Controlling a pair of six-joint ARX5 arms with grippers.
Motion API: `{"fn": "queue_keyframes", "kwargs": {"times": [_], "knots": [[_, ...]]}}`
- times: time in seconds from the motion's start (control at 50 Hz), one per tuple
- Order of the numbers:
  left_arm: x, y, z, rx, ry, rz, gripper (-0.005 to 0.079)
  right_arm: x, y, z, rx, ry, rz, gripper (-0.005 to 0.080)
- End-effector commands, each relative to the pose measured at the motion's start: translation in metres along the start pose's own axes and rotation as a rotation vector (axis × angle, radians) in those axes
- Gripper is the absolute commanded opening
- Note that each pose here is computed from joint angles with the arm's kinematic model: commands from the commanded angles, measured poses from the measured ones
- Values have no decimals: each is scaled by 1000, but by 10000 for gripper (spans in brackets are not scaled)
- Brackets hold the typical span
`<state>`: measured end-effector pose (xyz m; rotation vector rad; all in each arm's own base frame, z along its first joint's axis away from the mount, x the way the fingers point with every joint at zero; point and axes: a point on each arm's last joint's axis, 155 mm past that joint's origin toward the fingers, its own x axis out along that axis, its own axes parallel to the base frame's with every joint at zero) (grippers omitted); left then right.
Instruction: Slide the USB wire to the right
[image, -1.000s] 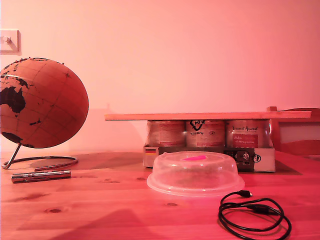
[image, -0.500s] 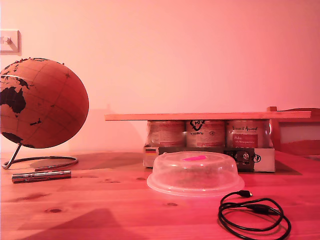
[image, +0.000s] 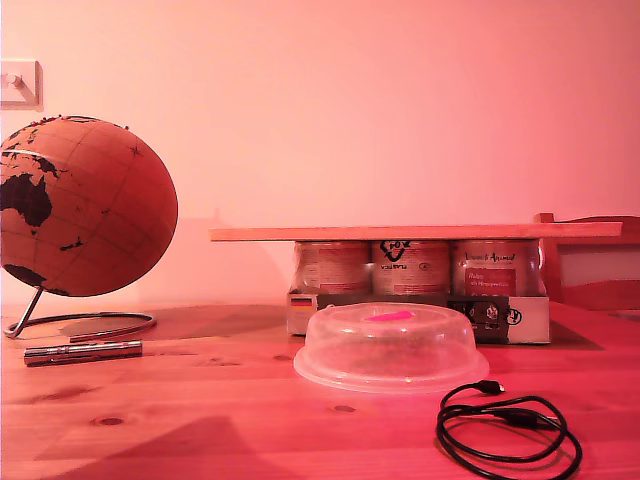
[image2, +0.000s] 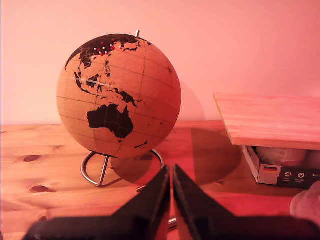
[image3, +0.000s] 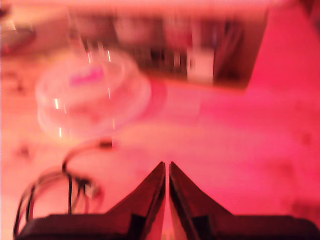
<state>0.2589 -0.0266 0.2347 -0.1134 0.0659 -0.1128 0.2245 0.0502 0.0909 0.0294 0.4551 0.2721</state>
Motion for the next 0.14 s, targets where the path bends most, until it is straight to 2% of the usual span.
{"fn": "queue_keyframes", "kwargs": {"times": [0.0, 0.12], "knots": [[0, 0, -2, -2, 0, 0, -23, -1, -1, -3, 5, 18, -4, -12], [0, 0, -2, -2, 0, 0, -23, -1, 0, -14, 17, 63, -3, -12]]}}
